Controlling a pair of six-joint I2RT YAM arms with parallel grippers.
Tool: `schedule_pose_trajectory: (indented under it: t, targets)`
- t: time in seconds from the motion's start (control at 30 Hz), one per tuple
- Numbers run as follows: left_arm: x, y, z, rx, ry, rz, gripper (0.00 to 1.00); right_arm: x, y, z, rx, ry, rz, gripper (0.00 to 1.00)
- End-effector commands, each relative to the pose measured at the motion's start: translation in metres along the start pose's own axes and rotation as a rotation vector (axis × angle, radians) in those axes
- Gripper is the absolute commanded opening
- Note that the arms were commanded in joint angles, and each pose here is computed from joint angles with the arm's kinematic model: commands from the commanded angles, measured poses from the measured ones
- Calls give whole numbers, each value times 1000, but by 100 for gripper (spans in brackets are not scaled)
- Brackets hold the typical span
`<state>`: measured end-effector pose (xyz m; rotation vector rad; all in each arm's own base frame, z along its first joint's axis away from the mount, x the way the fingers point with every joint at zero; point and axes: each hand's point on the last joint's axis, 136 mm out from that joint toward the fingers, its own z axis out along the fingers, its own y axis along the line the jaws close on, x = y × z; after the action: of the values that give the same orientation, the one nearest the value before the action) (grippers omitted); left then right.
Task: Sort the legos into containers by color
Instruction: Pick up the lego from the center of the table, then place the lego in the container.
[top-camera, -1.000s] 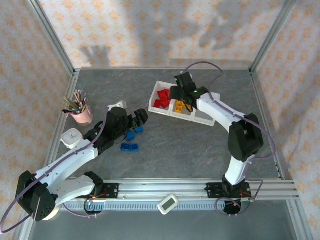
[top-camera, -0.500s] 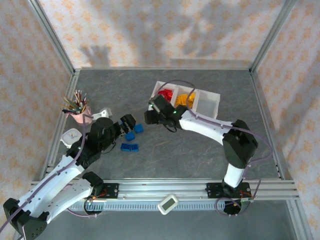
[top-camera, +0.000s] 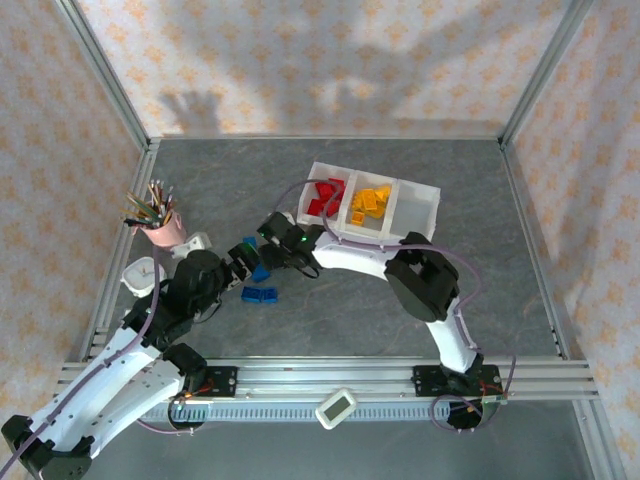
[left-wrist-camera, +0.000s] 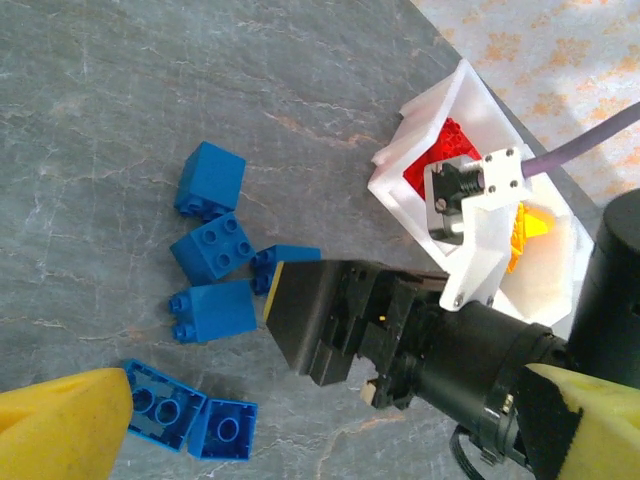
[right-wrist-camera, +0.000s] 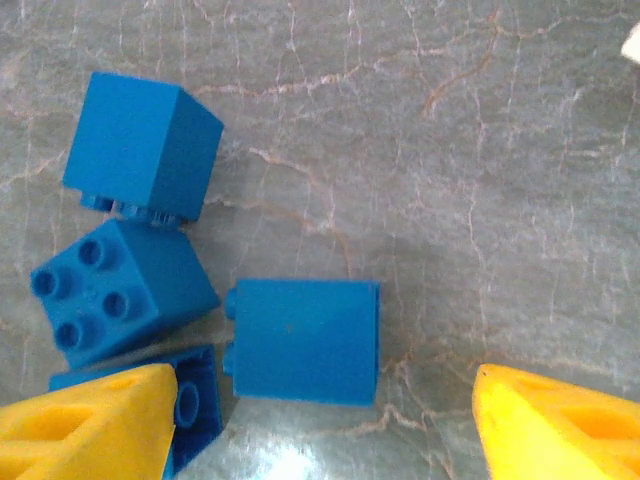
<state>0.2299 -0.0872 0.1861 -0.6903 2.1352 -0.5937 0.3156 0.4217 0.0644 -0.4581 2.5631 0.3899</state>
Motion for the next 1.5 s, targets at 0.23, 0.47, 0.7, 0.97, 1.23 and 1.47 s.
schedule_pose_trajectory:
  t: [0.23, 0.47, 0.7, 0.97, 1.23, 1.47]
  targets:
    - [-1, 12, 3, -51, -21, 3, 99, -6, -9, 25, 99, -15, -1, 72]
    - [-1, 13, 5, -57, -19, 6, 99, -3, -9, 39, 105, 5, 1, 62]
    - [-1, 13, 6, -61, -20, 12, 99, -6, -12, 35, 92, 5, 15, 48]
    - [-1, 7, 8, -45, -8, 16, 99, -19, -11, 8, 48, -28, 49, 38]
    - [-5, -15, 9, 22, 7, 31, 99, -28, -45, -42, 27, -73, 151, 37]
    - [3, -37, 24, 96, 58, 23, 99, -42, -120, -108, 109, -181, 284, 37]
